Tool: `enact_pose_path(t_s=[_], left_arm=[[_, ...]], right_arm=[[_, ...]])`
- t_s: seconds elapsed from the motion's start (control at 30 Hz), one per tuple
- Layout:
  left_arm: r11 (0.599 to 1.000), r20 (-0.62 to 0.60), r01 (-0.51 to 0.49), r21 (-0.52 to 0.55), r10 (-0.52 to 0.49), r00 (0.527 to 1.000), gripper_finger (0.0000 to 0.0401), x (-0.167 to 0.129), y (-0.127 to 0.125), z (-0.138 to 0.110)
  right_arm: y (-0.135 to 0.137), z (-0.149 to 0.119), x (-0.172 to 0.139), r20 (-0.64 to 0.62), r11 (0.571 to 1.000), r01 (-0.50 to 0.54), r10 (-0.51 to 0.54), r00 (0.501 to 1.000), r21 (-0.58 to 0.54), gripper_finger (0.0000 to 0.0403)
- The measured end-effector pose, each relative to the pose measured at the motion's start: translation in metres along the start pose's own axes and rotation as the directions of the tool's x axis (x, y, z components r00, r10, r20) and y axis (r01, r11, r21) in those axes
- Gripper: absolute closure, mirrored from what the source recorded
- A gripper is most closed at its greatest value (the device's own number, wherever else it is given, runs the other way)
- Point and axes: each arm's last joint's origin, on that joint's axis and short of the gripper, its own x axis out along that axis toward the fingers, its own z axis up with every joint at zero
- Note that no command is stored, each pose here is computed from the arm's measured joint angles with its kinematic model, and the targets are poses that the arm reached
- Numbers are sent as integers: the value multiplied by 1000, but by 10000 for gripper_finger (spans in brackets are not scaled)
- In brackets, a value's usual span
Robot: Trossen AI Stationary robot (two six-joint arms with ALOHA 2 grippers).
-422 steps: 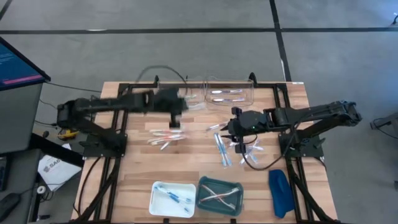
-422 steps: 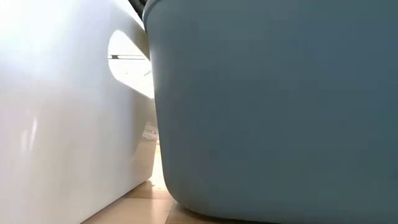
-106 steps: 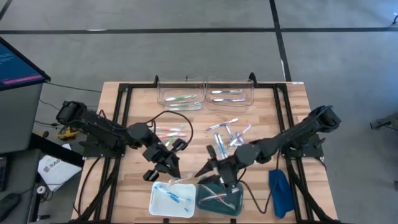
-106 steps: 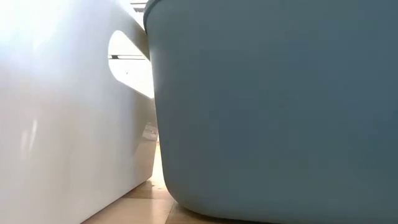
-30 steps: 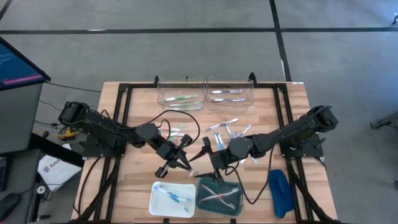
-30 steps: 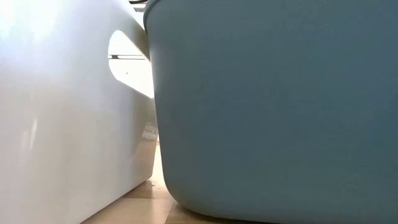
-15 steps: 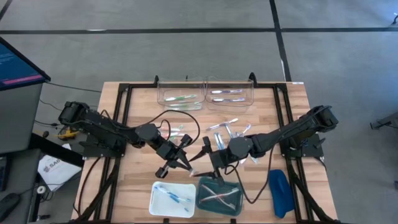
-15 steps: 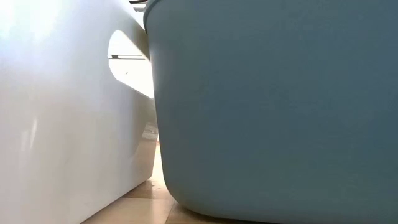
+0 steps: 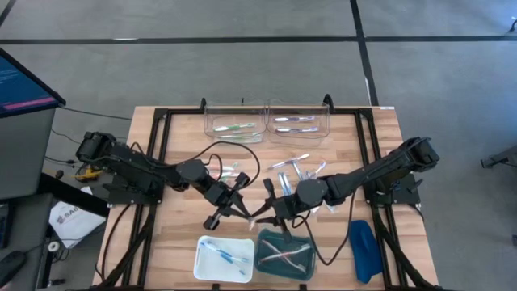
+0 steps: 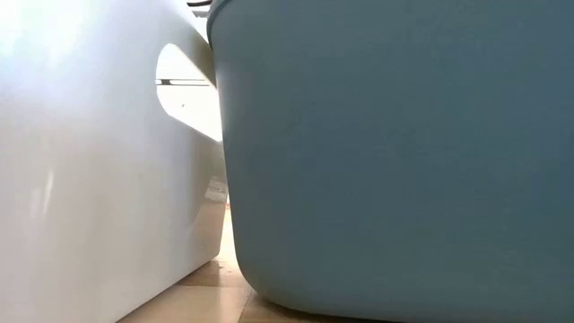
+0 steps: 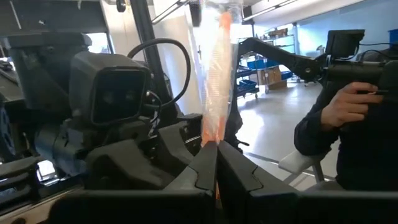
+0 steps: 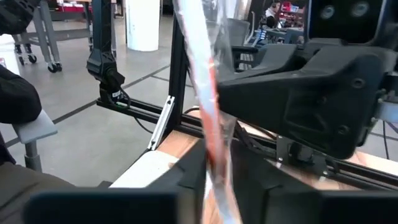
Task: Pick & Place Toothbrushes
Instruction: Put the orange toothbrush into the green bin
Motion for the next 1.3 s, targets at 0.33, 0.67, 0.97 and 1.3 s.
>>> enact_pose_path(t_s=[0.33,0.67,0.97,1.3], left_arm=[[1000,-3,3,-2,-3,1000,398,0,0,0],[999,-18,7,-31,-8,1000,361,0,0,-2],[996,-38,10,-91,-14,999,235,0,-1,-4],[995,-55,-17,-97,12,998,114,-1,1,-4]], right_arm=[[0,0,0,-4,1000,2,-2,1000,-17,375],[0,-1,0,-15,1000,3,-3,1000,-15,376],[-2,-2,0,-18,1000,9,-9,1000,-10,386],[-12,-6,0,-87,996,36,-29,996,80,385]])
